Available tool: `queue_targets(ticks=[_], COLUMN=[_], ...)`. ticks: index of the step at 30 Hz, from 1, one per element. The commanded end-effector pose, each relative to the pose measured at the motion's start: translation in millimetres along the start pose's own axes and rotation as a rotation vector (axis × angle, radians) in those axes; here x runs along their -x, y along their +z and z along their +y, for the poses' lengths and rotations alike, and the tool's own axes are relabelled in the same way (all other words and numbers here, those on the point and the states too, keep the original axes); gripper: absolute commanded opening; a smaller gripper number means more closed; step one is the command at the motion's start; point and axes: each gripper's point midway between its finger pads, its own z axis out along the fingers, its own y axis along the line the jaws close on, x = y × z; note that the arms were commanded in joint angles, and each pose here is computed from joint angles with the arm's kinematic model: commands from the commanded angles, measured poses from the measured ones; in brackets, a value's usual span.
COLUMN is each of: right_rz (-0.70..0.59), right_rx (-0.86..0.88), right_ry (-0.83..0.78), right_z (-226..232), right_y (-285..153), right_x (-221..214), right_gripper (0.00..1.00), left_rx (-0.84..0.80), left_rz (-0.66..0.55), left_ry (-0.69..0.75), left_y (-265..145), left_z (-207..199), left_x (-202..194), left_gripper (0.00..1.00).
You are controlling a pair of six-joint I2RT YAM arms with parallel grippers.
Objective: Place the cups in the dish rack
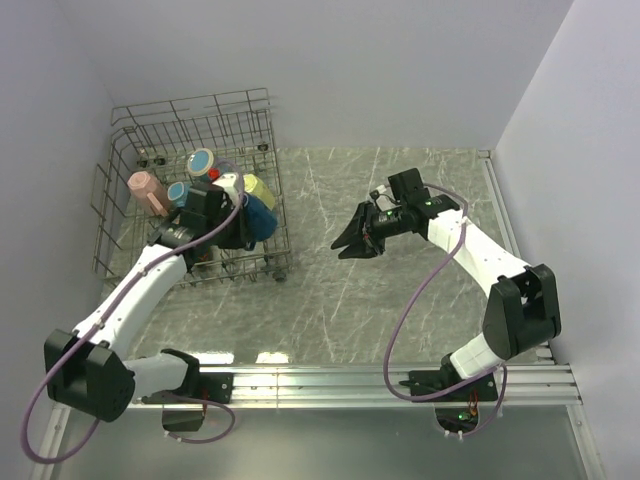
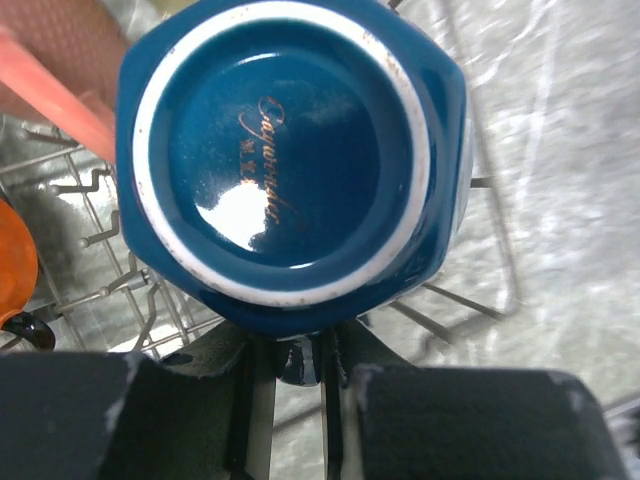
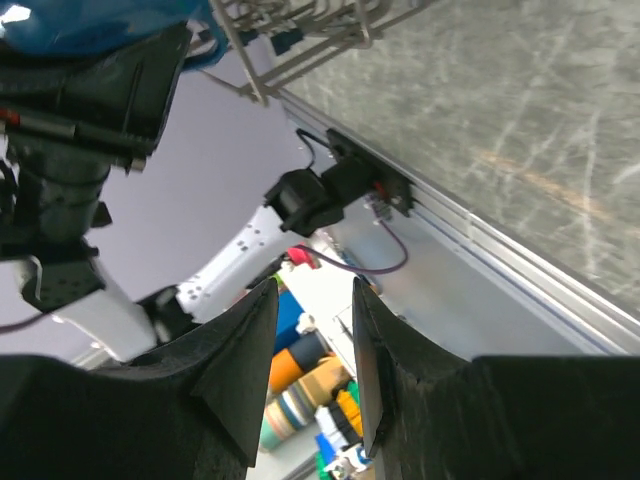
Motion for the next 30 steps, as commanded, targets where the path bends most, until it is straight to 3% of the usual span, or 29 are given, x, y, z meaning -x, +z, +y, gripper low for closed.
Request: queue_targets(ticks=[1,22,23,24,26,30], right_rz=[-0.008,-0.010,-0.018,-0.021,-0.026,-0.034], right_rx=[-0.030,-0.041,-0.063,-0.071,-0.082,-0.084], right_ry=[-0.032,-0.012,-0.007,-0.020,-0.015,-0.007], right_z=[-9,-16,-19,-19,-22,-21], right_y=[-8,-5,-5,-5,-6,-5], right_x=[-1,13,14,16,18,20], right_gripper=[0.43,0.42,0.42,0.42,0.42,0.42], left_rx=[0.025,0.198,0.200,0.196,0.190,0.188], left_rz=[-0.124,0.117,0.122,0.121,0.119,0.104], left_ry=[0.046,0.128,0.128,0.132,0.140,0.151], left_y=[8,68,68,68,66,58], left_z=[0,28,28,27,25,24], left_x=[30,-31,-32,-32,-31,-26], left_gripper=[0.00,0.00,0.05,0.17,0.31,0.48])
